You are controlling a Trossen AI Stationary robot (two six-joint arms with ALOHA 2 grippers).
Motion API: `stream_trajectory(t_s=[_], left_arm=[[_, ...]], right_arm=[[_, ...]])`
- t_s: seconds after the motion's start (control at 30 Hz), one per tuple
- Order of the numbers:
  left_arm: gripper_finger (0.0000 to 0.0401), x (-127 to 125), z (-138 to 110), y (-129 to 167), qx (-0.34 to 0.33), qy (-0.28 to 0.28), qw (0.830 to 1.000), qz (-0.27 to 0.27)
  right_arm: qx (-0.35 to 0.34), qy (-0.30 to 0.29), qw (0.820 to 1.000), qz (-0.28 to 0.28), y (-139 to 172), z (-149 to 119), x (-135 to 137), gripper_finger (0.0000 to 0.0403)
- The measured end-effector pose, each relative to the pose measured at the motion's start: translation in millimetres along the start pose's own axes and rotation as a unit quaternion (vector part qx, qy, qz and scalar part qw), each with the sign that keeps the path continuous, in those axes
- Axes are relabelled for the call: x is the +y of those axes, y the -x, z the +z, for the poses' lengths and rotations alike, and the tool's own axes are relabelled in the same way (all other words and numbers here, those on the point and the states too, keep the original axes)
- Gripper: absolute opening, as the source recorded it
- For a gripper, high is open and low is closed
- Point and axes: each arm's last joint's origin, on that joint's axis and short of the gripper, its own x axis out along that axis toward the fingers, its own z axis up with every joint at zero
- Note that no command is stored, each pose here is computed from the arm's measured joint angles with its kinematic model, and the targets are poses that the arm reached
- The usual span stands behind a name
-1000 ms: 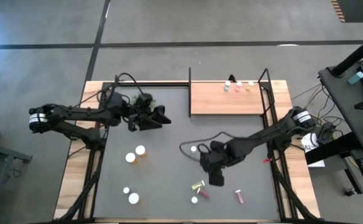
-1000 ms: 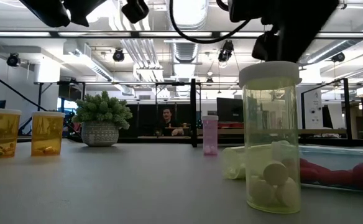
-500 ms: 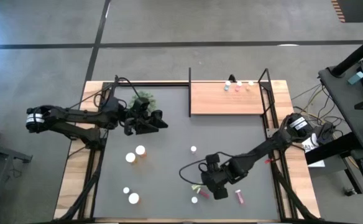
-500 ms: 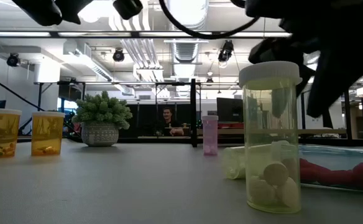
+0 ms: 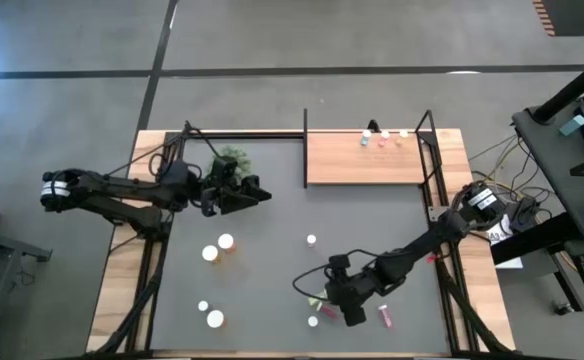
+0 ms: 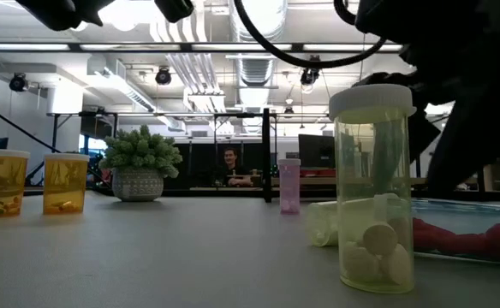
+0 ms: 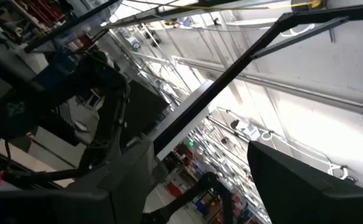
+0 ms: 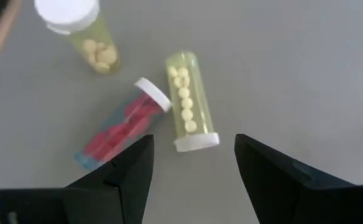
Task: Pick and place medicine bottles onto shelf by color
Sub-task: Put the top yellow pill bottle on the shelf aligned with the other yellow pill bottle
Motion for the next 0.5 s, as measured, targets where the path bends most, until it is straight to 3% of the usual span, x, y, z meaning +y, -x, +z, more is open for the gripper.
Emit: stream_trajectory(t_s=[0.3,0.5], left_arm=[[0.0244,-1.9,-3.1,-1.5,-0.008,0.003,1.000,0.003],[0.0244,-1.6,-2.5,-1.4,-0.017,0.000,1.000,0.009]], right_arm=[[-0.035,-0.002,0.999,0.007,-7.9,-13.8,-3.6,0.0215],[-0.055,-0.014,0.998,-0.019,-19.7,-16.9,-7.9,0.0215]])
